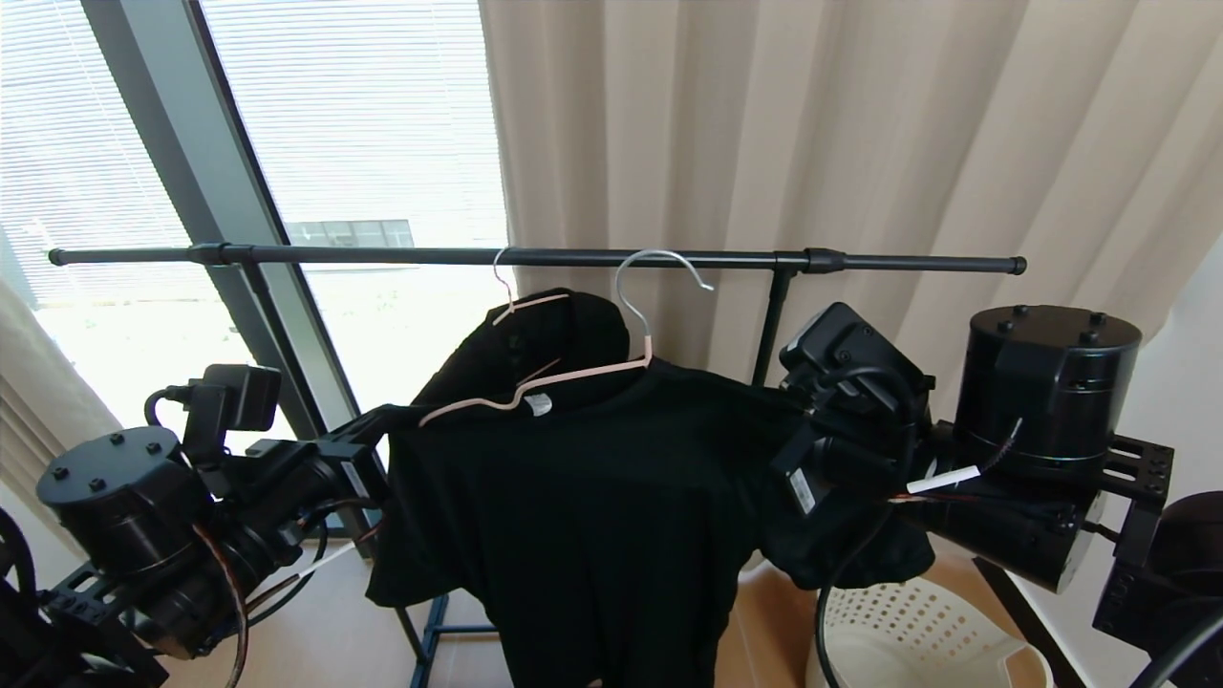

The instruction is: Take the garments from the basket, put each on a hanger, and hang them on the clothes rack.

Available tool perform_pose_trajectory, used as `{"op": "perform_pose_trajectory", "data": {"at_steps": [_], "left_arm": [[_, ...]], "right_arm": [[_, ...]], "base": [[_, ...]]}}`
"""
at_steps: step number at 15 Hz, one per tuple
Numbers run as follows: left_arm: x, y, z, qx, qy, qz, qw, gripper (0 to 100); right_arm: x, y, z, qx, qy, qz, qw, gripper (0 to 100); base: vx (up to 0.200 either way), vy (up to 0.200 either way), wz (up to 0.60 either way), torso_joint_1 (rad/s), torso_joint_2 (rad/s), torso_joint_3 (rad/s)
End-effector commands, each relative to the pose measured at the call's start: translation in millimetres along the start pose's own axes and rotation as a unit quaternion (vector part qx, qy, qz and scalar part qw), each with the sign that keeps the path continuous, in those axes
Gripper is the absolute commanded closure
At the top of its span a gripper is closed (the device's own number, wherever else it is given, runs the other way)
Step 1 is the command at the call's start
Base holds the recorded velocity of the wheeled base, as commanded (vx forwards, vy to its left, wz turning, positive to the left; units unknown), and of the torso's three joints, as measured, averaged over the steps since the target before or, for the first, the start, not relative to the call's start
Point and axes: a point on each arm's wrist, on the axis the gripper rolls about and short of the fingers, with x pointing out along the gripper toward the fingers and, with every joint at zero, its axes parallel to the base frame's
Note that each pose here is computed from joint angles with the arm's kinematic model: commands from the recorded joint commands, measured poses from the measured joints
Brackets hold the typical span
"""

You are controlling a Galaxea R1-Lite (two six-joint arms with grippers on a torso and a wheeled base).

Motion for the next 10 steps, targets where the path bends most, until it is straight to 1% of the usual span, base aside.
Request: {"op": "perform_pose_trajectory", "data": {"at_steps": [1,2,4,5,7,8,9,10], "left_arm": [[-11,-11.9,9,0.003,-0.017,-0.024,0.9996,100],[-16,-18.2,11,0.009,-0.020,-0.038,0.9990,100],[-21,-24.4,13,0.018,-0.023,-0.051,0.9983,100],[-24,-29.0,12,0.019,-0.023,-0.060,0.9977,100],[-28,-36.4,12,0.020,-0.021,-0.075,0.9967,100],[-28,-38.0,11,0.020,-0.020,-0.079,0.9965,100],[-29,-39.2,11,0.020,-0.019,-0.082,0.9962,100],[-29,-39.5,11,0.020,-0.018,-0.083,0.9962,100]], "right_arm": [[10,4.3,-6.3,-0.002,0.012,0.005,0.9999,100],[13,5.4,-8.3,-0.001,0.017,0.005,0.9998,100],[15,5.7,-5.8,-0.001,0.012,0.005,0.9999,100],[17,8.1,-7.3,-0.002,0.015,0.008,0.9998,100],[20,9.8,-8.4,0.008,0.019,0.010,0.9997,100],[19,12.3,-8.6,0.009,0.020,0.014,0.9997,100],[18,21.2,-8.3,0.007,0.020,0.029,0.9994,100],[19,24.1,-10.7,0.010,0.024,0.033,0.9991,100]], "base": [[0.000,0.000,0.00,0.000,0.00,0.000],[0.000,0.000,0.00,0.000,0.00,0.000],[0.000,0.000,0.00,0.000,0.00,0.000],[0.000,0.000,0.00,0.000,0.00,0.000],[0.000,0.000,0.00,0.000,0.00,0.000],[0.000,0.000,0.00,0.000,0.00,0.000],[0.000,0.000,0.00,0.000,0.00,0.000],[0.000,0.000,0.00,0.000,0.00,0.000]]}}
